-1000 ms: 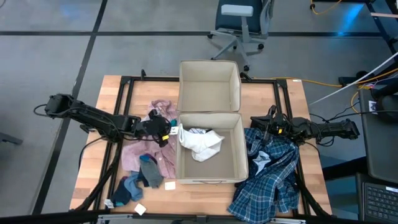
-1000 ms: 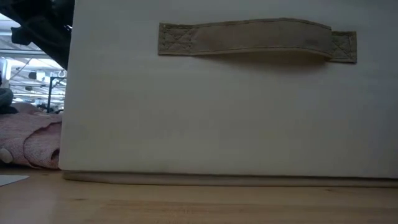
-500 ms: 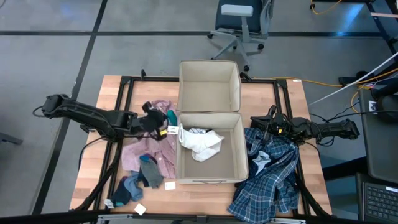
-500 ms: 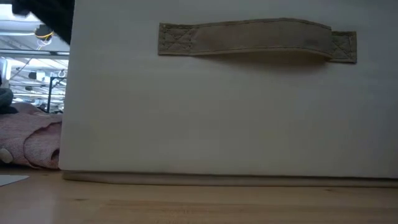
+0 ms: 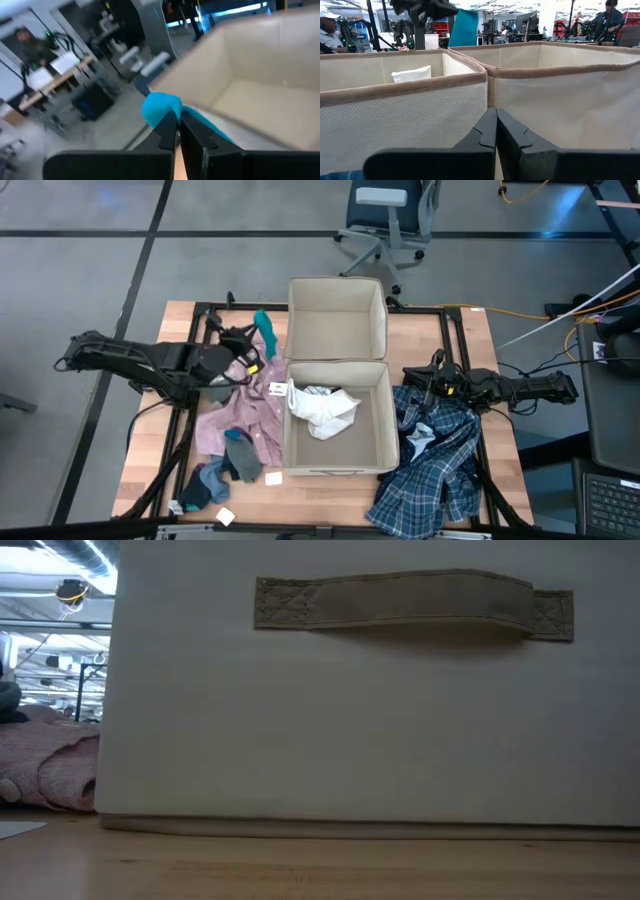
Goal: Sort clothes
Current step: Put the blue sock into the top laundry organizer, then put the pink shirt into the top laundry organizer
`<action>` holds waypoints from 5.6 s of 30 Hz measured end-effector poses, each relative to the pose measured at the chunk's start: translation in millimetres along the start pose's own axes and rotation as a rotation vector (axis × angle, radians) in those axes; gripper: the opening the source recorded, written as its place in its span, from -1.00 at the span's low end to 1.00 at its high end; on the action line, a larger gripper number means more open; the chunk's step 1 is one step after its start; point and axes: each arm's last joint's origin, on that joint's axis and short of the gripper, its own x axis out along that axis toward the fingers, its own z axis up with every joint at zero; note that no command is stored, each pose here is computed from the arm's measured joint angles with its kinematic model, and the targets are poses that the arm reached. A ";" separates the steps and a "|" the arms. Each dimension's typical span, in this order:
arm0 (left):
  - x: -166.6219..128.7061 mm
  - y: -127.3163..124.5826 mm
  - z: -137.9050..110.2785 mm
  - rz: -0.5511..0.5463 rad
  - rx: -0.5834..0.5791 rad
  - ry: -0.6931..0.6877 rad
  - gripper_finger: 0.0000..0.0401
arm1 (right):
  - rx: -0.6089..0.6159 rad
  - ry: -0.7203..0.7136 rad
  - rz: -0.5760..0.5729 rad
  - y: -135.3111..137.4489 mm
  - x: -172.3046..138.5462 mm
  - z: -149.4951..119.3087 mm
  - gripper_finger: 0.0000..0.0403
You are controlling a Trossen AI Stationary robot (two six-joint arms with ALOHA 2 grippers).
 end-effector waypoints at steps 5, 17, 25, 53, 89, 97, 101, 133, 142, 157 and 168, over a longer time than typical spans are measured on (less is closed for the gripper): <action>3.5 8.4 23.1 0.016 -0.007 -0.116 -0.99 | 0.000 0.000 0.000 0.0 0.0 0.0 -0.96; 31.5 10.8 45.4 -0.231 -0.141 -0.377 -0.97 | -0.001 0.000 0.001 0.0 0.0 0.0 -0.96; 73.4 -15.3 30.2 -0.209 -0.045 -0.245 -0.96 | -0.001 0.000 0.008 0.2 0.0 0.0 -0.96; 80.7 -19.0 31.0 -0.268 -0.047 -0.001 0.06 | 0.000 0.000 0.011 0.3 0.0 -0.1 -0.96; 2.5 -48.8 -76.4 -0.561 -0.159 0.717 0.09 | -0.018 0.000 0.011 0.3 0.0 -0.1 -0.96; 10.0 -71.1 -103.5 -0.630 -0.166 0.753 0.09 | -0.015 0.001 0.011 0.3 0.0 -0.2 -0.96; 10.7 -76.6 -119.3 -0.659 -0.177 0.791 0.09 | -0.015 0.001 0.011 0.3 0.0 -0.1 -0.96; 24.1 -104.1 -180.1 -0.403 0.003 0.688 -0.91 | -0.022 0.019 0.011 0.8 1.1 -1.7 -0.96; 15.8 -102.9 -153.7 -0.261 0.101 0.596 -0.95 | -0.005 0.019 0.010 0.8 1.1 -1.7 -0.96; -0.4 -51.0 -58.6 -0.075 0.117 0.399 -0.96 | -0.005 0.019 0.011 0.8 1.1 -1.6 -0.96; -3.2 1.1 14.3 0.057 0.157 0.240 -0.96 | -0.005 0.019 0.011 0.8 1.1 -1.8 -0.96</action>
